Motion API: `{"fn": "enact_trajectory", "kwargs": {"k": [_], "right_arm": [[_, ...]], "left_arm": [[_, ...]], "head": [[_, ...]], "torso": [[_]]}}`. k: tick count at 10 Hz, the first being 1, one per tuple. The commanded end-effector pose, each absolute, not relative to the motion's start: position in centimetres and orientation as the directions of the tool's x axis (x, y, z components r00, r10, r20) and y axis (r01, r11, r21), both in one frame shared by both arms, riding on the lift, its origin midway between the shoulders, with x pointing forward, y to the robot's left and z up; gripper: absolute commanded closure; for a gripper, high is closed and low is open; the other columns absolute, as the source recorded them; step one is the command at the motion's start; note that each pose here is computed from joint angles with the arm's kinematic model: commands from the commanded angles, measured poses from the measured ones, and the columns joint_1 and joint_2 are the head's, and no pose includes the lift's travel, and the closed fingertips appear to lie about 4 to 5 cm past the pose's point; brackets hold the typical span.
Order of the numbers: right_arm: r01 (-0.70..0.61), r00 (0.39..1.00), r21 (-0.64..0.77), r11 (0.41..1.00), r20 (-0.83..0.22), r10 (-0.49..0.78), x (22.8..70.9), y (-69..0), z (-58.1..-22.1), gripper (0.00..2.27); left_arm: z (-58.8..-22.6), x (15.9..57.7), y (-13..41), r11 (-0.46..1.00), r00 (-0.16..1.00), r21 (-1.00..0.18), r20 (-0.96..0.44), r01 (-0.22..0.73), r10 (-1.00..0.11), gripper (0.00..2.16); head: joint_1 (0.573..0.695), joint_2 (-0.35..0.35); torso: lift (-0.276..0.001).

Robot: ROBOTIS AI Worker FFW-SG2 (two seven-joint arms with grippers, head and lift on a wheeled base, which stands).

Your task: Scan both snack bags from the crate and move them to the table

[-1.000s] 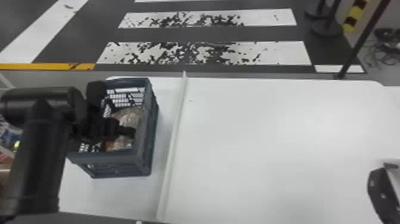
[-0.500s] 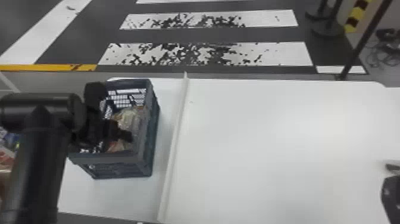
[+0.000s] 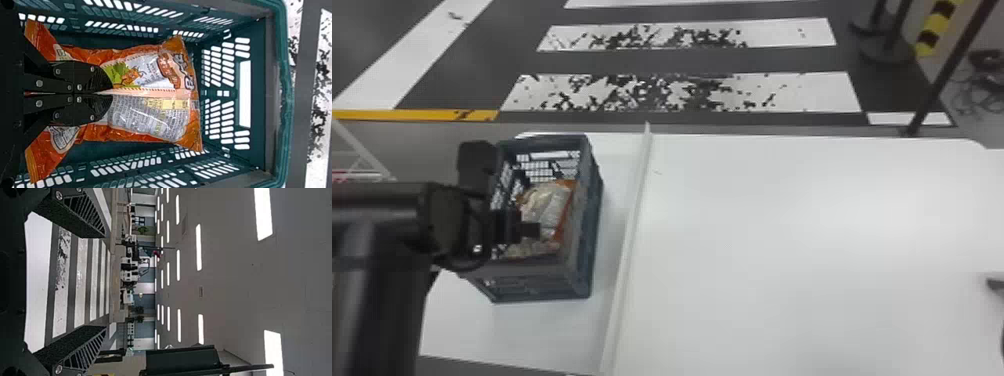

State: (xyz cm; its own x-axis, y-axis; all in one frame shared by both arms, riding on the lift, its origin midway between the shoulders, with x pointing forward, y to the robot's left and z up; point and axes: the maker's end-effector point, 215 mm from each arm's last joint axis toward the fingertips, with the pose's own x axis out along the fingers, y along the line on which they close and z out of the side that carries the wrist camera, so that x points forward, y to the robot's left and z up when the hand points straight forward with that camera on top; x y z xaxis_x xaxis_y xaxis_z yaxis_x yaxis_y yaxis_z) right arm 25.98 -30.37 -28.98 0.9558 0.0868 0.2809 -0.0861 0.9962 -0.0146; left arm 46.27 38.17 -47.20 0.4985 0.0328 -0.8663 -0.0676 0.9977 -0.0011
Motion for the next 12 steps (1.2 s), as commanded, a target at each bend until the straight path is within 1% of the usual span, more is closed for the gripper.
{"fn": "enact_trajectory", "kwargs": {"k": [1,5,8,9,12], "right_arm": [[-0.083,0.955,-0.015,0.996,0.286,0.084,25.8,-30.4,-28.8,0.1],[-0.079,0.948,-0.012,0.997,0.308,0.079,25.7,-30.5,-28.2,0.1],[-0.074,0.945,-0.013,0.997,0.318,0.074,25.7,-30.8,-27.9,0.1],[-0.072,0.944,-0.013,0.997,0.321,0.072,25.8,-30.8,-27.9,0.1],[-0.071,0.946,-0.009,0.997,0.317,0.07,26.1,-30.8,-28.3,0.1]], "left_arm": [[-45.7,46.0,38.0,0.998,0.536,-0.01,-0.844,-0.067,0.028,2.13],[-43.0,46.0,38.1,0.997,0.595,0.019,-0.802,-0.069,0.057,2.13],[-40.9,46.6,37.3,0.998,0.633,0.024,-0.773,-0.05,0.051,2.13],[-40.5,46.6,37.0,0.999,0.637,0.01,-0.77,-0.046,0.037,2.13],[-40.1,46.4,37.6,0.998,0.645,0.018,-0.763,-0.059,0.051,2.13]], "head": [[0.695,0.124],[0.695,0.126],[0.695,0.113],[0.695,0.11],[0.695,0.101]], "torso": [[-0.087],[-0.087],[-0.087],[-0.087],[-0.087]]}}
